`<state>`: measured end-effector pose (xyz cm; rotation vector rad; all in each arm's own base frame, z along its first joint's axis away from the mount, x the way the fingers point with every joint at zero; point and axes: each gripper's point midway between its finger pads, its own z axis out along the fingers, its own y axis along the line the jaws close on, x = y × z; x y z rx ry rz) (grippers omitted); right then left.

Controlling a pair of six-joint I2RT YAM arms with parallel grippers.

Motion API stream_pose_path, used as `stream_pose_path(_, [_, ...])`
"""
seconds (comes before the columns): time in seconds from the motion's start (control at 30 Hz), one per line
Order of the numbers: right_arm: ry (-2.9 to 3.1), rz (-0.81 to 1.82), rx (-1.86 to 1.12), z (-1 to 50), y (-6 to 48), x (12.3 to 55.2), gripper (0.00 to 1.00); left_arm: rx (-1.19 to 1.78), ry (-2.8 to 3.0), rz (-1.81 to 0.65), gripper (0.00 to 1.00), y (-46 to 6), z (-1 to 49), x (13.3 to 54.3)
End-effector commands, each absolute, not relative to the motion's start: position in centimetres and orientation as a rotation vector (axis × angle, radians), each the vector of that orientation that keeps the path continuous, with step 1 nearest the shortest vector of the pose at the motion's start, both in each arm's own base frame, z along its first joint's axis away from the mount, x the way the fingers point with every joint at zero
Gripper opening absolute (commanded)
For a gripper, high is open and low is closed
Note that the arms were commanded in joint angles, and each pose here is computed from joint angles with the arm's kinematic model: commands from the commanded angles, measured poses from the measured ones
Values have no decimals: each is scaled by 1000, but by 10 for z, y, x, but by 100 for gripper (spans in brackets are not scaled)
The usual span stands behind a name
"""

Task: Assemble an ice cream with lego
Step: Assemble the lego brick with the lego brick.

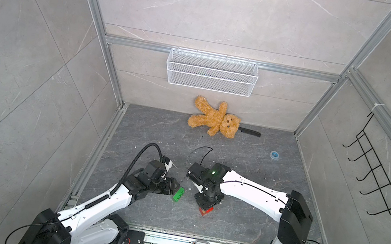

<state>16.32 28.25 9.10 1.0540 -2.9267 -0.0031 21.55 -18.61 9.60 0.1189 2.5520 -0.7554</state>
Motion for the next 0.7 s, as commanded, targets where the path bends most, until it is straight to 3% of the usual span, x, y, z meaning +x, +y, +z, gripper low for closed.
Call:
stream_pose_path(0.0, [-2684,45,1026,32,266,126,0,113,2540,-754,55,-185,101,215])
stream_pose_path(0.4, [-2543,138,1020,1,252,114,0,115,2546,-749,55,-184,100,214])
stream_pose_path(0.67, [-2705,47,1050,43,276,135,0,113,2540,-756,55,-184,100,212])
